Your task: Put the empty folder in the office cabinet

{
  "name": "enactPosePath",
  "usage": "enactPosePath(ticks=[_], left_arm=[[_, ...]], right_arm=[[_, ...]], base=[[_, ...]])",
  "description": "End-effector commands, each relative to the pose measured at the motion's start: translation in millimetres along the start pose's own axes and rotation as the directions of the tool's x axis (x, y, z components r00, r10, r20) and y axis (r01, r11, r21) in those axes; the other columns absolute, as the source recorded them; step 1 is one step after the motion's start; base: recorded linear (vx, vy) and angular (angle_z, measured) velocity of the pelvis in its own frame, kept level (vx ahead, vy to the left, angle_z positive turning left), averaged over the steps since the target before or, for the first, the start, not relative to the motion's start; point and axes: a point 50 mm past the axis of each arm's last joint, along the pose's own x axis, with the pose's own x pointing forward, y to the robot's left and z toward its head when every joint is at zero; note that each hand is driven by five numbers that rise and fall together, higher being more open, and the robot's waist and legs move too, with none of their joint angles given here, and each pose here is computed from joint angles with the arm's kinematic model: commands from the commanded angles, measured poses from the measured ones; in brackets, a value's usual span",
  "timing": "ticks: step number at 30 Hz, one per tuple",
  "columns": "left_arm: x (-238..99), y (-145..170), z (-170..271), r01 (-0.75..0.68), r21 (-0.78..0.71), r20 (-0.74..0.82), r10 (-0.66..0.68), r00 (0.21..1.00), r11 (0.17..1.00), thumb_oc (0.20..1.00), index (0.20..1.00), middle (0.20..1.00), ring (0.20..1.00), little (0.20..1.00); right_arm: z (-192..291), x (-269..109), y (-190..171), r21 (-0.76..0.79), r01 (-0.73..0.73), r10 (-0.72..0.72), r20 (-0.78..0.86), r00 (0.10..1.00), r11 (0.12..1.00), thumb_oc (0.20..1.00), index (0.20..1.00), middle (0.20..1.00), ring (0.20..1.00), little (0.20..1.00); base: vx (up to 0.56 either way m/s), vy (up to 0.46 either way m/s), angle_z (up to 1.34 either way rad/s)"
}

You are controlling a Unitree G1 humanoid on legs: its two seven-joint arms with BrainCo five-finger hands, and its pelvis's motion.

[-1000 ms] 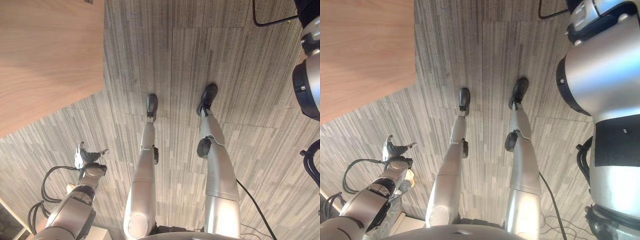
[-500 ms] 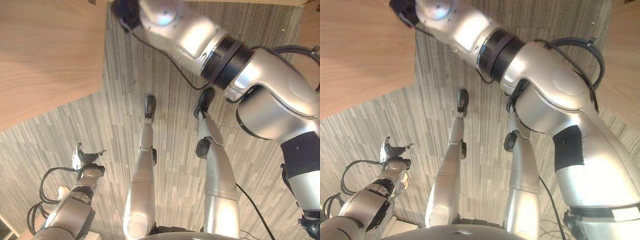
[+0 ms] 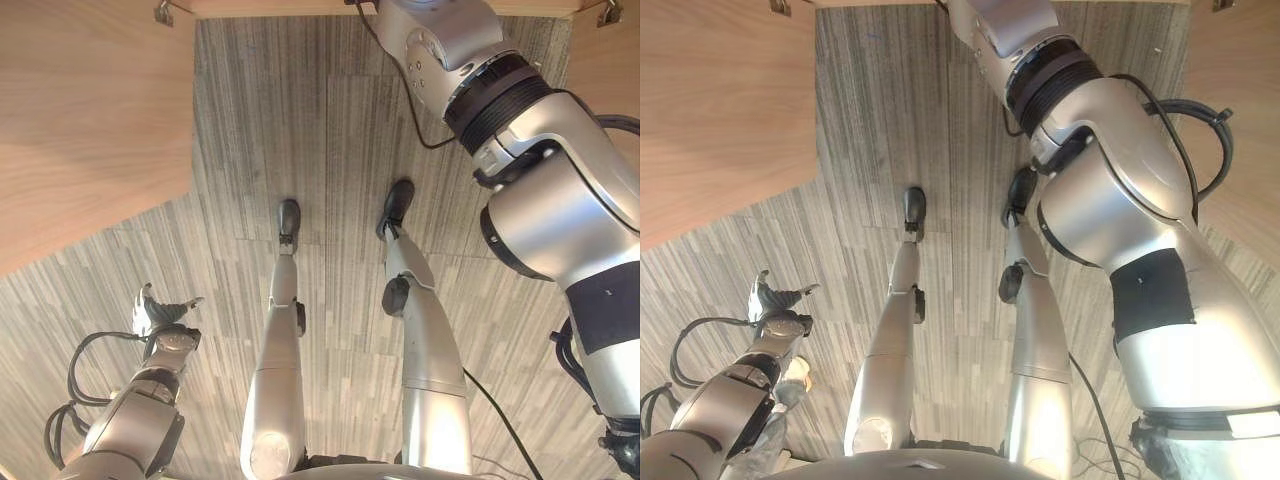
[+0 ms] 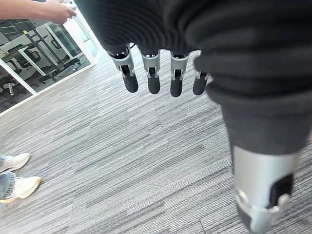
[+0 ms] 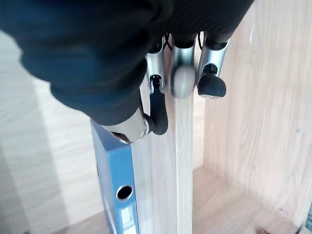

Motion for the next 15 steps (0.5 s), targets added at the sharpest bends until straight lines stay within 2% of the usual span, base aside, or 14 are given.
enactPosePath(ticks=[1, 8, 15], left_arm=[[0, 34, -31, -0.098, 0.052, -0.097, 0.103, 0.990, 0.994, 1.000, 1.000, 1.000, 1.000, 1.000], [-4, 31, -41, -0.077, 0.085, -0.115, 0.086, 0.990, 0.993, 1.000, 1.000, 1.000, 1.000, 1.000], [-4, 29, -41, -0.064, 0.111, -0.106, 0.076, 0.991, 0.992, 1.000, 1.000, 1.000, 1.000, 1.000]], right_arm=[[49, 8, 16, 0.033, 0.057, -0.060, 0.127, 0.990, 0.998, 0.200, 0.200, 0.200, 0.200, 0.200], [54, 9, 6, 0.083, 0.098, -0.108, 0.133, 0.985, 0.992, 0.200, 0.200, 0.200, 0.200, 0.200], [53, 8, 14, 0.118, 0.067, -0.083, 0.131, 0.988, 0.991, 0.200, 0.200, 0.200, 0.200, 0.200]], base=[[0.00, 0.000, 0.00], [-0.01, 0.007, -0.01], [-0.01, 0.016, -0.04]])
